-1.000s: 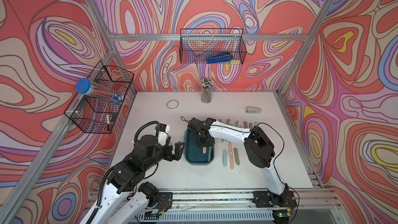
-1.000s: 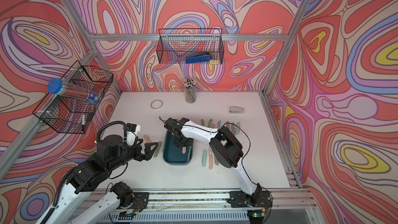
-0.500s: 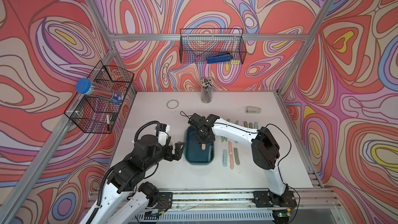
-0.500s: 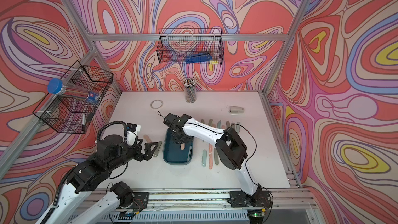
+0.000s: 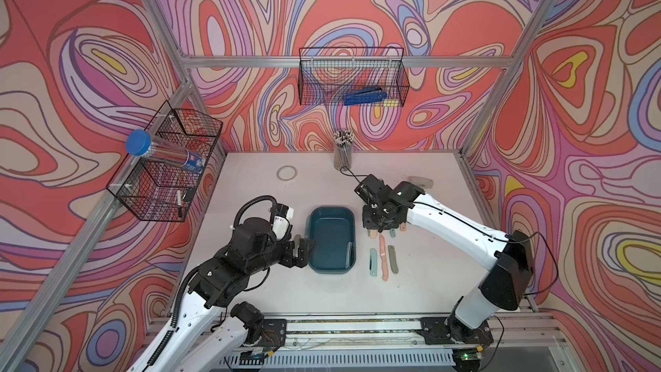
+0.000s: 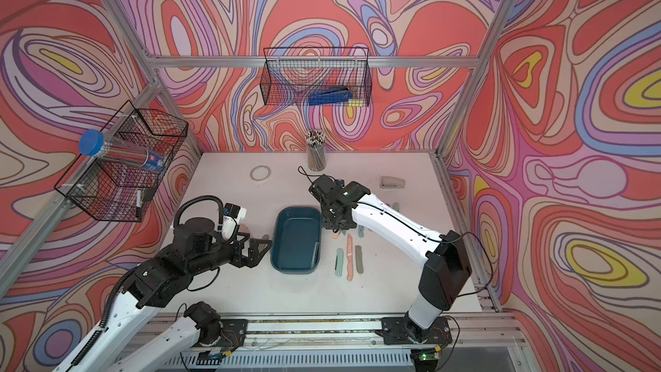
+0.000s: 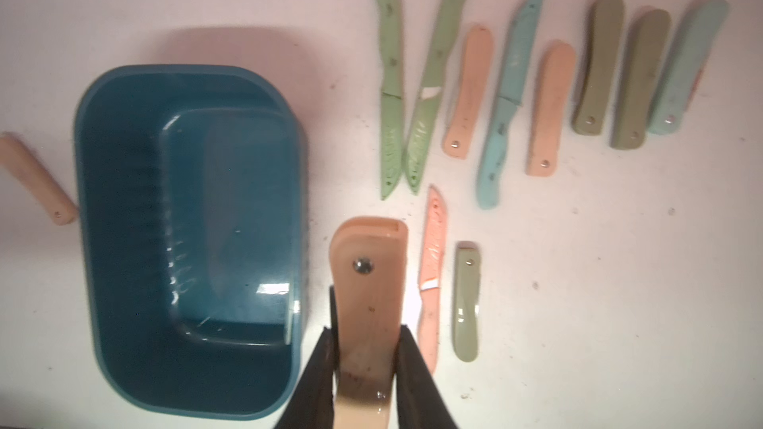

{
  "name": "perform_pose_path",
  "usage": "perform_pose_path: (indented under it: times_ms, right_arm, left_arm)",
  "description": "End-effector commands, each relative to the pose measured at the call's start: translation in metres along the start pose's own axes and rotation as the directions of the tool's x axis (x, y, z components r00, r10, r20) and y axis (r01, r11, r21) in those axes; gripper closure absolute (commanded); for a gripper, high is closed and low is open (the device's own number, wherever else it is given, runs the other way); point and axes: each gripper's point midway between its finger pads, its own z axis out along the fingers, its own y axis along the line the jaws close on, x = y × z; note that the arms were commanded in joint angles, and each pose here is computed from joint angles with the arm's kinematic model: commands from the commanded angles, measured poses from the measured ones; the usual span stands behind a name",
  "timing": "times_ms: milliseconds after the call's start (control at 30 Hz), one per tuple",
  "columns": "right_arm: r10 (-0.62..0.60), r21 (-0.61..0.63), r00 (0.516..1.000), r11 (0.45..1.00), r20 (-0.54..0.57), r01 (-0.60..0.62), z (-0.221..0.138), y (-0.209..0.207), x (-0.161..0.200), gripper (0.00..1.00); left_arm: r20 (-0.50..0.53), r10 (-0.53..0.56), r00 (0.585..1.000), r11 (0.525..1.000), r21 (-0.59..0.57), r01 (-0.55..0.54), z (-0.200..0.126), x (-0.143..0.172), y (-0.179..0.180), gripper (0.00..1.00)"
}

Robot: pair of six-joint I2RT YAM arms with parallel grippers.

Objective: Take the fruit knife out of the storage box
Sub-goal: Place the fruit knife at the center of the board.

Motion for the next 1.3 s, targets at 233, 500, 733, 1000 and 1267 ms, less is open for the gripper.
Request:
perform_pose_path:
  times_ms: [233,500,733,1000,1267]
  right_arm:
    - [0.067,0.116,0.984,0.992,-0.164,-0.048,0.047,-0.082,0.065,0.77]
    - [0.061,0.154,0.958,0.988,-0.280,-0.018,0.092,-0.098,0.086,0.76]
    - [0.053,0.164,0.944,0.986,-0.326,0.001,0.115,-0.101,0.087,0.75]
    - [0.052,0.166,0.937,0.986,-0.345,0.006,0.121,-0.101,0.087,0.69]
    - [0.078,0.149,0.951,0.988,-0.298,-0.035,0.088,-0.100,0.077,0.68]
  left_arm:
    - [0.004,0.014,1.000,0.998,0.058,-0.014,0.002,-0.002,-0.011,0.00]
    - [0.007,0.011,1.000,0.999,0.046,-0.012,0.001,-0.002,-0.009,0.00]
    - [0.010,0.013,1.000,0.999,0.038,-0.013,0.001,-0.003,-0.007,0.00]
    - [0.015,0.013,1.000,0.999,0.031,-0.014,0.000,-0.003,-0.006,0.00]
    - [0.020,0.013,1.000,1.000,0.025,-0.014,-0.001,-0.003,-0.005,0.00]
